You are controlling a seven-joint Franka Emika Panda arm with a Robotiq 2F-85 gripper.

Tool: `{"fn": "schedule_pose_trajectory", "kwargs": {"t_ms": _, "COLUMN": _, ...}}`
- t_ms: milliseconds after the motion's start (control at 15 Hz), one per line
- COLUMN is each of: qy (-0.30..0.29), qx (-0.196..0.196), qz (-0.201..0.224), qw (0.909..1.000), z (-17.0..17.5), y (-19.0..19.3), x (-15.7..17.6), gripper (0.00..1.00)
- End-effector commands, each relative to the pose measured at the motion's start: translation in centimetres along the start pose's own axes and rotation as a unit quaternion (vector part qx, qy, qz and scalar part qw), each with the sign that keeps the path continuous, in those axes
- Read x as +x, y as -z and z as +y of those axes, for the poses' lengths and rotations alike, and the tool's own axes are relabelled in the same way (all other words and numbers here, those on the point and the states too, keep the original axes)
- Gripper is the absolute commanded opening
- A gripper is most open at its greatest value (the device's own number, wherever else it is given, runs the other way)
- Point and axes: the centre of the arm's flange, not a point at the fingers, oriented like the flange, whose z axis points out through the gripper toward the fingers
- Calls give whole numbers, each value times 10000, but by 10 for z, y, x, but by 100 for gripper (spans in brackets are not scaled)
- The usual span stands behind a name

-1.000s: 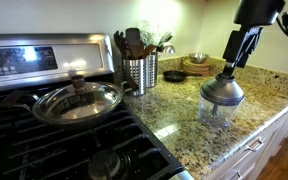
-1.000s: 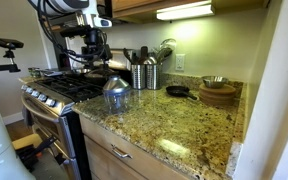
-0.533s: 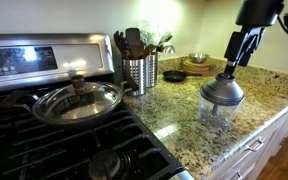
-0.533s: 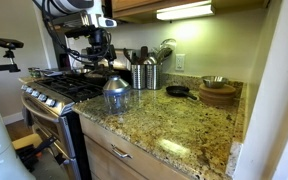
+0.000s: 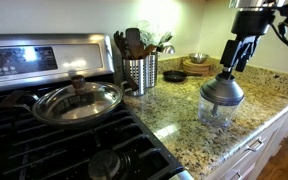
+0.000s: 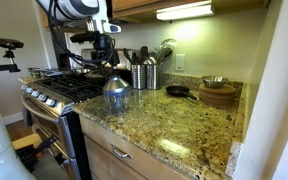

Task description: Take the top off the food cup and pick the blade and put it on the table

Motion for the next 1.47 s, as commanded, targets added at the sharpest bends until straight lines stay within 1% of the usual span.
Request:
{"fn": "schedule_pose_trajectory", "kwargs": {"t_ms": 0, "qy": 53, "qx": -62, "qz": 126, "qw": 9999, "z": 7, "y": -10, "x": 12, "gripper": 100}}
{"fn": "schedule_pose_trajectory", "kwargs": {"t_ms": 667, "qy": 93, "qx": -199, "qz": 120, "qw": 9997, "z": 15, "y": -22, "x": 19, "gripper": 100}}
{"fn": "schedule_pose_trajectory", "kwargs": {"t_ms": 800, "qy": 83, "qx": -192, "qz": 135, "qw": 9997, "z": 17, "y": -23, "x": 20, "gripper": 86}}
{"fn": "schedule_pose_trajectory", "kwargs": {"t_ms": 933, "qy": 64, "qx": -171, "qz": 150, "qw": 9997, "z": 19, "y": -25, "x": 22, "gripper": 70}}
{"fn": "schedule_pose_trajectory", "kwargs": {"t_ms": 1000, "qy": 56, "qx": -160, "qz": 151, "qw": 9997, "z": 19, "y": -26, "x": 22, "gripper": 68}}
{"fn": "schedule_pose_trajectory", "kwargs": {"t_ms": 1067, "qy": 49, "qx": -155, "qz": 152, "qw": 9998, "z": 20, "y": -26, "x": 23, "gripper": 63}}
{"fn": "schedule_pose_trajectory", "kwargs": {"t_ms": 1133, "qy": 23, "qx": -142, "qz": 165, "qw": 9998, "z": 21, "y": -25, "x": 23, "gripper": 43}}
{"fn": "schedule_pose_trajectory", "kwargs": {"t_ms": 1200, "qy": 17, "qx": -140, "qz": 177, "qw": 9997, "z": 21, "y": -24, "x": 23, "gripper": 42}}
{"fn": "schedule_pose_trajectory", "kwargs": {"t_ms": 1267, "qy": 15, "qx": -146, "qz": 215, "qw": 9997, "z": 20, "y": -20, "x": 24, "gripper": 36}}
{"fn": "schedule_pose_trajectory", "kwargs": {"t_ms": 1400, "qy": 11, "qx": -164, "qz": 188, "qw": 9997, "z": 17, "y": -19, "x": 21, "gripper": 35}}
